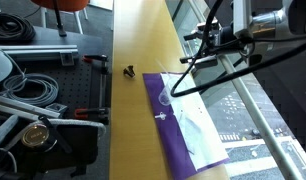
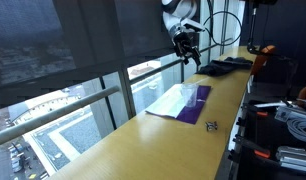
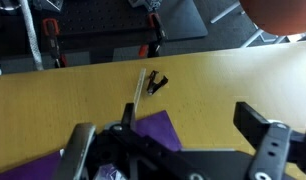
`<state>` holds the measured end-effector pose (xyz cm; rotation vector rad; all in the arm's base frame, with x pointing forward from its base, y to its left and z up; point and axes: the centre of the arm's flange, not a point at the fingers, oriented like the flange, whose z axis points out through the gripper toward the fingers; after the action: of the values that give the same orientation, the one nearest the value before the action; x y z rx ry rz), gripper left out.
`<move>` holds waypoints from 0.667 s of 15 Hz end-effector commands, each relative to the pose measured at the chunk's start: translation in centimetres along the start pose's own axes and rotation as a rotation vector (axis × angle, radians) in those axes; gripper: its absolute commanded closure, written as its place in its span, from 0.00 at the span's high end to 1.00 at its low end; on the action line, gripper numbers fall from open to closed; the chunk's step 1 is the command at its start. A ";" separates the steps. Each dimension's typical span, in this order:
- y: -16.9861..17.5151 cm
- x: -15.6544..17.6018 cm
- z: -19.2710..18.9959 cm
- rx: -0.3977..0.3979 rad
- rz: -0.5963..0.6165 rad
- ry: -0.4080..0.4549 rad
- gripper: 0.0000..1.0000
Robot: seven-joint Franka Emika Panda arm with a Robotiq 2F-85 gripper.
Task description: Place the straw in the cup
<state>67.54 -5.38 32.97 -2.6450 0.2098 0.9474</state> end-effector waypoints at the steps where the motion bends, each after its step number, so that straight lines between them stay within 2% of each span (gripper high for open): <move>1: -2.3 -7.1 3.8 -0.114 -0.064 0.047 1.00; 4: -3.2 -8.4 5.5 -0.223 -0.151 0.077 1.00; 8: -1.9 -8.7 8.0 -0.381 -0.315 0.151 1.00; 10: -1.8 -10.2 9.1 -0.436 -0.390 0.202 1.00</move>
<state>62.17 -0.23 33.65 -2.9567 -0.3376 0.7834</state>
